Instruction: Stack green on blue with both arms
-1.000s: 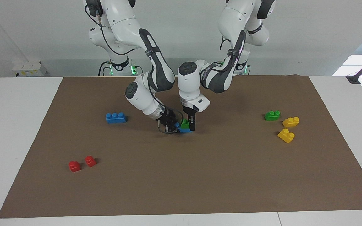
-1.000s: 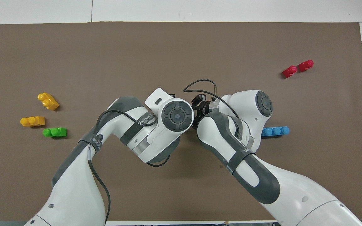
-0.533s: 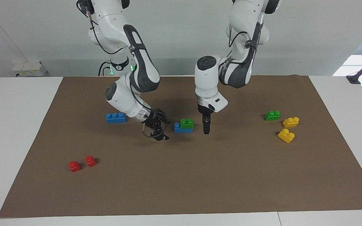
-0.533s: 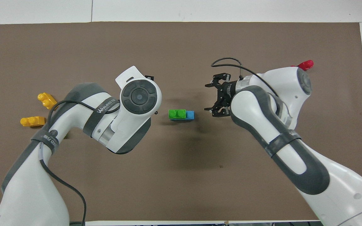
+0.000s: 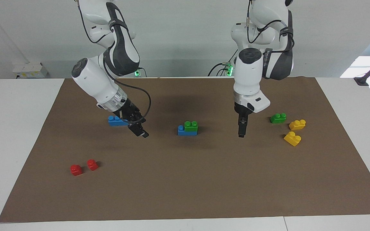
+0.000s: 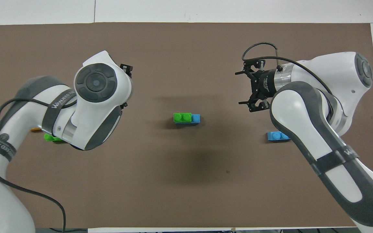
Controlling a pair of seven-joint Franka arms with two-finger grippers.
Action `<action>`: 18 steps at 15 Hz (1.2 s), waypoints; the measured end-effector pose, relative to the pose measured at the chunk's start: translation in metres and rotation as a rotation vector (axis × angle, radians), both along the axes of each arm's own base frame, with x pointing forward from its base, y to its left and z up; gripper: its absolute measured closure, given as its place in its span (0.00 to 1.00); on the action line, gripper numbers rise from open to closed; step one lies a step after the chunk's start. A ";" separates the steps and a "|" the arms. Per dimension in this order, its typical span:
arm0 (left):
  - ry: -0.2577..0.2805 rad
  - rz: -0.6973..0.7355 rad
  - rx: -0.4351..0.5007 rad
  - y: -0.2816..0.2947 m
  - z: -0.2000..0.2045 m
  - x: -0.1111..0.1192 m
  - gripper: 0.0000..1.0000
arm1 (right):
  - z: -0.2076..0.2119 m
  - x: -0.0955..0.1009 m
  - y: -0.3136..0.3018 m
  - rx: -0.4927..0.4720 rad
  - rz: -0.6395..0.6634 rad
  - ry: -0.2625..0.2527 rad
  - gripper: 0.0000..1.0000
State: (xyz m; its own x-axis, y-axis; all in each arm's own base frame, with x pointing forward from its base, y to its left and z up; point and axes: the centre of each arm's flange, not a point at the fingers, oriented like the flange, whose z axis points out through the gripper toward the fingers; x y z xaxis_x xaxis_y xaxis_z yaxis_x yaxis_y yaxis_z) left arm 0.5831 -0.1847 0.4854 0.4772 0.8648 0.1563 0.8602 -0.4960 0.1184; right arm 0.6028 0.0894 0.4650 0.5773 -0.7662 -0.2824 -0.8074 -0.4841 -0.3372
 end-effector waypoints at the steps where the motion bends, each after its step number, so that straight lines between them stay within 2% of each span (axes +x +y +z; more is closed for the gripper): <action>1: 0.020 -0.063 -0.001 0.022 0.013 0.000 0.00 | 0.010 0.000 -0.021 -0.050 0.085 -0.024 0.00; 2: 0.039 -0.133 -0.005 0.045 0.026 -0.001 0.00 | 0.020 -0.001 -0.040 -0.113 0.172 -0.039 0.00; 5: 0.088 -0.344 -0.004 0.108 0.061 -0.015 0.00 | 0.055 -0.012 -0.078 -0.261 0.395 -0.043 0.00; 8: 0.140 -0.569 0.028 0.140 0.085 -0.028 0.00 | 0.095 -0.031 -0.102 -0.334 0.592 -0.042 0.00; 11: 0.188 -0.820 0.050 0.158 0.102 -0.034 0.00 | 0.125 -0.051 -0.120 -0.358 0.748 -0.041 0.00; 14: 0.195 -0.907 0.059 0.164 0.114 -0.035 0.00 | 0.141 -0.064 -0.127 -0.394 0.827 -0.035 0.00; 18: 0.214 -0.923 0.052 0.160 0.131 -0.039 0.00 | 0.143 -0.065 -0.130 -0.429 0.843 -0.021 0.00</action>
State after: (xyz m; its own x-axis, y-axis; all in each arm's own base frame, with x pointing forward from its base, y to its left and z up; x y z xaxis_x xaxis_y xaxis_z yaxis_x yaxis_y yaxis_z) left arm 0.5439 -0.0244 0.6166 0.9920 0.1259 0.0135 0.1263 -0.9913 -0.0375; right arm 0.5375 -0.0405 0.6077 0.9899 -0.1300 -0.0567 -0.1305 -0.9914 -0.0052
